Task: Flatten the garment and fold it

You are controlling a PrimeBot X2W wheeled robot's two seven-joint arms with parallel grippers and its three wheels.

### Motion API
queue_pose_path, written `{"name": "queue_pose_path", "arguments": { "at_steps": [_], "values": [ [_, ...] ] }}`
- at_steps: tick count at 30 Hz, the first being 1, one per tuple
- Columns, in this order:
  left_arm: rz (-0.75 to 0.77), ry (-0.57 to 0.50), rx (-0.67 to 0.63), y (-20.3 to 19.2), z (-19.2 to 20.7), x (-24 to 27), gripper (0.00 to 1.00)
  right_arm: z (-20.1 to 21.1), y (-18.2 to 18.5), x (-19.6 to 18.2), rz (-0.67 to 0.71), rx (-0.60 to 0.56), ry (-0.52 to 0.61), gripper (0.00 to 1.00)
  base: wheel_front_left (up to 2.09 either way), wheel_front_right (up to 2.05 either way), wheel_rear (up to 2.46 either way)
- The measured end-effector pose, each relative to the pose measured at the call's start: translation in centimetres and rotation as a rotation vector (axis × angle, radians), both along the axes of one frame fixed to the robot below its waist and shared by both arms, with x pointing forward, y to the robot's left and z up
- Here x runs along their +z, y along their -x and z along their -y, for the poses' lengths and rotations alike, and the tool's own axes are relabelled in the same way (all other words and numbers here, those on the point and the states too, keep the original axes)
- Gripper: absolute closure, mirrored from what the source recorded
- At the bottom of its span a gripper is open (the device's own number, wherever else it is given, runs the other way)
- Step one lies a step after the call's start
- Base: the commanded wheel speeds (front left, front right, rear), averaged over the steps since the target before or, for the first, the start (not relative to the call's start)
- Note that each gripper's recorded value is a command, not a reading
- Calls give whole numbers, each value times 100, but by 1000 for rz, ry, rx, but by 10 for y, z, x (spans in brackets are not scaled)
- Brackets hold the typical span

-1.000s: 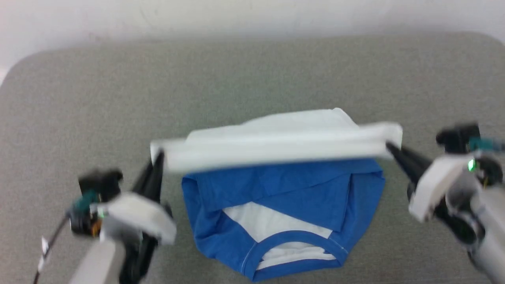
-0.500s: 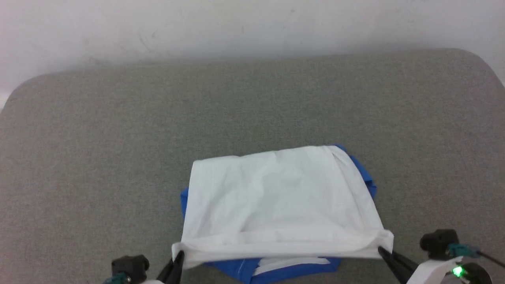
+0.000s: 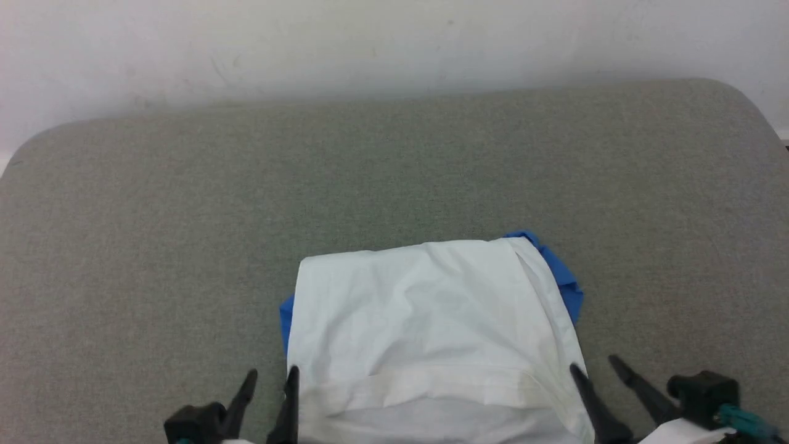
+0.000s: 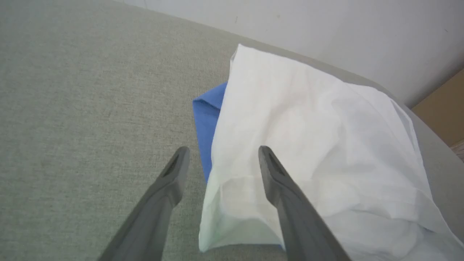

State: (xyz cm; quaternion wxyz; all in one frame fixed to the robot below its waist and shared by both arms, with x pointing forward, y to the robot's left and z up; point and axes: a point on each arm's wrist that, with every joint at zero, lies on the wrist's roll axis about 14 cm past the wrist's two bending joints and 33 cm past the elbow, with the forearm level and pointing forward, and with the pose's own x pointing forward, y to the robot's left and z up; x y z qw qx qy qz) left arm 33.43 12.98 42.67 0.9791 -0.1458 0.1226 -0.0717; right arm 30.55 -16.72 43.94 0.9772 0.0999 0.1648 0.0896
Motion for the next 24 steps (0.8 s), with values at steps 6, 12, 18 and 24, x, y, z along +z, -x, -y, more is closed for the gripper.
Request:
{"name": "queue_pose_path", "arguments": {
  "at_steps": [6, 12, 18, 24],
  "values": [
    [209, -14, 87, -25, -20, 59, 0, 26, -11, 32, 85, -110, -20, 0, 0, 0, 0],
    [354, -56, 171, -27, -41, 100, 0, 54, -25, 27, 0, -158, 7, 0, 0, 0, 0],
    [423, -101, 254, -20, -69, 120, 0, 52, -43, 5, -172, -89, 22, 0, 0, 0, 0],
    [433, -133, 278, -18, -80, 122, 0, 20, -66, -17, -320, 32, 15, 0, 0, 0, 0]
  ]
}}
